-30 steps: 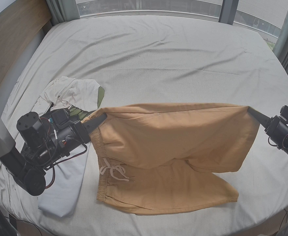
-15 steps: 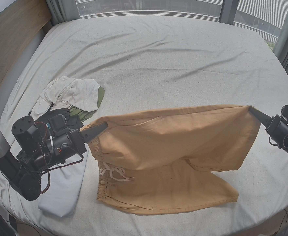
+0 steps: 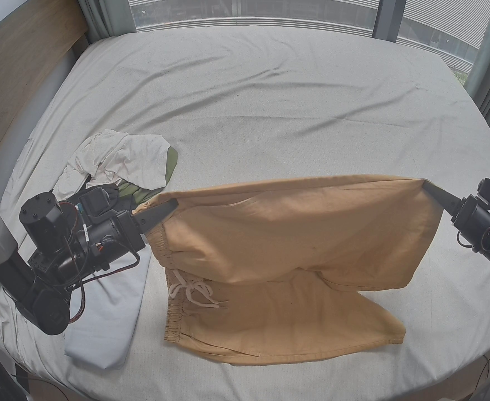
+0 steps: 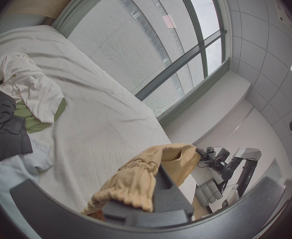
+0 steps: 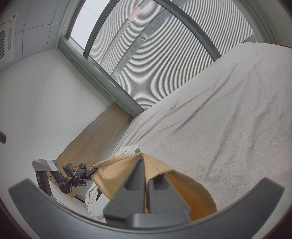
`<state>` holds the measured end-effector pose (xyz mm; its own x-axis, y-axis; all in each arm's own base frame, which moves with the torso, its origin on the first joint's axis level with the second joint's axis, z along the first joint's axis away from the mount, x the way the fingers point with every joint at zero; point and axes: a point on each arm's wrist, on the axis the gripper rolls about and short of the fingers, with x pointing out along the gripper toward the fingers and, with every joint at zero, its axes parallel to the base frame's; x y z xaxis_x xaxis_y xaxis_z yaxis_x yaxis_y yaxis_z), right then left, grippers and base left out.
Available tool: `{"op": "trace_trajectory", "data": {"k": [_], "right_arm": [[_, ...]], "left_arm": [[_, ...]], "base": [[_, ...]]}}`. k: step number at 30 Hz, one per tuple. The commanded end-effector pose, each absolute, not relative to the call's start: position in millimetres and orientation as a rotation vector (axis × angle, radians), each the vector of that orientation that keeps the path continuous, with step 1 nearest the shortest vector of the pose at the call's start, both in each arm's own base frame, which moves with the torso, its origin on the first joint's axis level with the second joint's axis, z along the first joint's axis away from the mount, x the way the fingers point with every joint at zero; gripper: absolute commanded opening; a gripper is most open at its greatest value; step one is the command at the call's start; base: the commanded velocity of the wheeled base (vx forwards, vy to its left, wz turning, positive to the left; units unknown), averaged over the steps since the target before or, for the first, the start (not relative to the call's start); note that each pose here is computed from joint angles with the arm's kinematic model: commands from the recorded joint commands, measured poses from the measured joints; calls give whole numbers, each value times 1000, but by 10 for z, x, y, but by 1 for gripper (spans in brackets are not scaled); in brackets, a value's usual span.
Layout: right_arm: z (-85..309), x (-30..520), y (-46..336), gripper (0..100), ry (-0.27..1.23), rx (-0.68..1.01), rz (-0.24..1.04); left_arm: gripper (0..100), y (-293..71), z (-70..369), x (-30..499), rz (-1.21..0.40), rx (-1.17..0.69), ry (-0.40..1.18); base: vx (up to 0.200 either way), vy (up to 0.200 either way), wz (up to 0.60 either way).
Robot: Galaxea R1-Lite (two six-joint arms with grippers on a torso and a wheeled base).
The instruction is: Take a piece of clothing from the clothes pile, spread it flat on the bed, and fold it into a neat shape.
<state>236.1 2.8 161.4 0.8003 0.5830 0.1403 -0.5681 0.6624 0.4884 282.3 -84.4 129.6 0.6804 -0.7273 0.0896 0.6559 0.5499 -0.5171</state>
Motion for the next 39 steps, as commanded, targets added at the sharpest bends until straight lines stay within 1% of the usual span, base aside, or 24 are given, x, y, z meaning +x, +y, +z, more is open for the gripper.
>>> {"op": "trace_trajectory", "data": {"k": [1, 3, 10, 20, 31, 39], "right_arm": [[1637, 2374, 41, 0, 21, 538, 659], [1679, 2435, 42, 0, 6, 533, 665], [1629, 2554, 38, 0, 22, 539, 661], [1546, 2775, 25, 0, 37, 545, 655], [1529, 2978, 12, 0, 22, 540, 657], [1494, 3137, -5, 0, 18, 543, 656]], "left_arm": [[0, -851, 1320, 2819, -816, -552, 127], [0, -861, 1338, 2862, -812, -551, 113], [0, -879, 1392, 2915, -820, -548, 84], [0, -890, 1233, 3020, -793, -554, 124], [0, -943, 1104, 3268, -746, -563, 113], [0, -983, 1097, 3463, -711, -572, 65]], "base": [[0, 0, 0], [0, 0, 0], [0, 0, 0], [0, 0, 0], [0, 0, 0], [0, 0, 0]]}}
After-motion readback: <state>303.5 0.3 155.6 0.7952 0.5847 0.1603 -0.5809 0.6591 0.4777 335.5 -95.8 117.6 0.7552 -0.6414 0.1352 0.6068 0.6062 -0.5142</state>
